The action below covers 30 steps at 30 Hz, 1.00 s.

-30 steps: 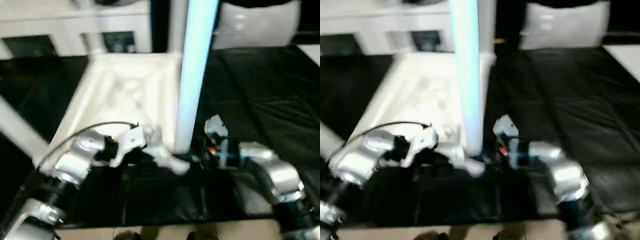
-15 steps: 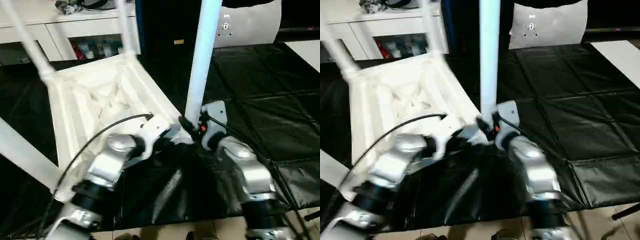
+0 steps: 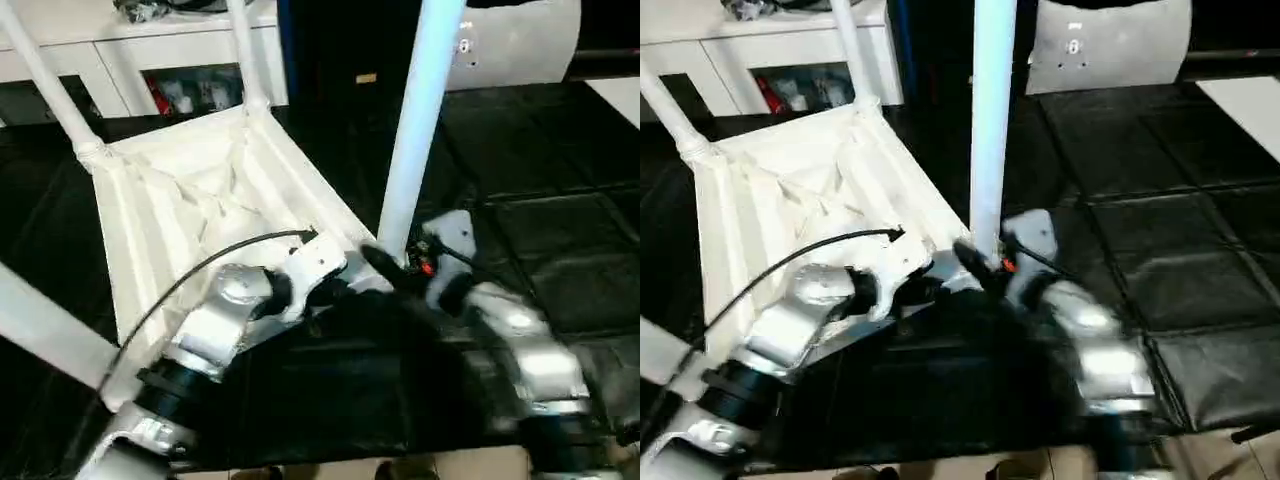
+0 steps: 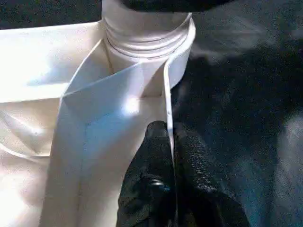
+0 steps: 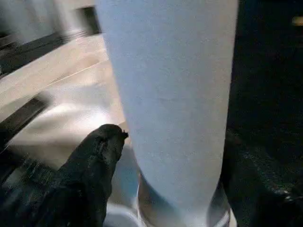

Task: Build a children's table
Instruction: Rotate leg to tighten

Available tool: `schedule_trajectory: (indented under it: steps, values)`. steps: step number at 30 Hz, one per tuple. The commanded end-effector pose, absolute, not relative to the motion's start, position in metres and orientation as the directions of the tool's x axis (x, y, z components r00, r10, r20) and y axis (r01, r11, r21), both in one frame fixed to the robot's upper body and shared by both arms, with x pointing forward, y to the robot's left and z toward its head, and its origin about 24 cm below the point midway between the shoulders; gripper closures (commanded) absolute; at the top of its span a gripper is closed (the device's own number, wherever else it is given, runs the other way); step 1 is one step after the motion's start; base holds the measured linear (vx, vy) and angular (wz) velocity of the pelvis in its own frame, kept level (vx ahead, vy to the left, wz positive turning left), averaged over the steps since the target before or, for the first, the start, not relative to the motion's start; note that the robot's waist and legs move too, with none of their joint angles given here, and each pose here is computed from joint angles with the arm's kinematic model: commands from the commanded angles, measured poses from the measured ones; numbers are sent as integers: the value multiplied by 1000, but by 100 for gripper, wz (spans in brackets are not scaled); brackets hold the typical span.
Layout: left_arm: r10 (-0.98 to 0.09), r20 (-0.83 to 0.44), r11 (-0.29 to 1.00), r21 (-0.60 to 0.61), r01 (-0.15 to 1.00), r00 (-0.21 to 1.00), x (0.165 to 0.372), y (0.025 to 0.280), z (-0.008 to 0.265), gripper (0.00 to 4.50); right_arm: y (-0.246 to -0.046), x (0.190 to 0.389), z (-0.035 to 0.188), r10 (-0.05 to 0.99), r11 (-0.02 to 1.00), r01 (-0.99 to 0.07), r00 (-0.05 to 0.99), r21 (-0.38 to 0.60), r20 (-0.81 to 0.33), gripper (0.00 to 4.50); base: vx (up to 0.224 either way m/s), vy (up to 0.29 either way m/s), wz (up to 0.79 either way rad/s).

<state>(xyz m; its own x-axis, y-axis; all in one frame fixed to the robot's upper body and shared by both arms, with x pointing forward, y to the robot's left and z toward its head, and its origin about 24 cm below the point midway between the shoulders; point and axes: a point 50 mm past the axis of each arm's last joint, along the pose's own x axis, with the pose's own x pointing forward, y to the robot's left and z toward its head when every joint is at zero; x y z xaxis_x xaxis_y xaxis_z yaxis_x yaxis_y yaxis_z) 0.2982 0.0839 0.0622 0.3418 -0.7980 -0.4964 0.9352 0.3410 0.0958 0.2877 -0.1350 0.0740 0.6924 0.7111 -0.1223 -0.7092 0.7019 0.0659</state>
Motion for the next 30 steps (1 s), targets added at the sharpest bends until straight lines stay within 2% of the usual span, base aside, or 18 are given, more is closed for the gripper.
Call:
schedule_trajectory:
  steps: [1,2,3,5,9,10,12,14,16,18,21,28,30]
  values:
    - [-827,-521,214,57,975,212,287,82,55,450,-124,280,77,810,586,-807,578,77,-101,76,0,0,0]
    - [-836,-524,154,55,986,160,285,88,54,450,-131,278,77,839,540,-839,529,73,-127,76,0,0,0]
    - [-837,-524,154,55,987,160,285,88,54,450,-131,278,77,839,539,-839,528,73,-128,55,0,0,0]
    - [-834,-541,96,45,994,106,283,95,52,450,-138,275,78,873,476,-877,461,72,-157,49,0,0,0]
    - [-823,-566,-67,-1,998,-55,279,111,53,450,-150,268,82,947,274,-955,247,112,-205,49,0,0,0]
    - [-820,-567,-83,-10,996,-74,279,113,53,450,-151,268,82,952,253,-960,225,122,-207,49,0,0,0]
    - [-811,-575,-122,-14,992,-108,280,117,55,450,-153,267,83,960,203,-968,166,148,-227,76,0,0,0]
    - [-804,-580,-148,-14,989,-129,281,119,56,450,-155,266,82,962,166,-971,121,170,-246,83,0,0,0]
    - [-801,-581,-164,-15,986,-143,281,120,57,450,-156,266,82,962,150,-973,102,177,-253,86,0,0,0]
    - [-794,-585,-188,-22,982,-165,281,123,57,450,-157,266,83,962,124,-975,72,184,-265,115,0,0,0]
    - [-770,-602,-242,-30,970,-211,282,126,58,450,-157,270,82,959,86,-976,26,202,-281,132,0,0,0]
    - [-763,-605,-264,-30,964,-228,283,126,58,450,-152,273,82,961,61,-975,-1,214,-278,181,0,0,0]
    - [-762,-605,-268,-30,963,-231,283,126,58,450,-150,273,82,963,48,-974,-15,224,-270,208,0,0,0]
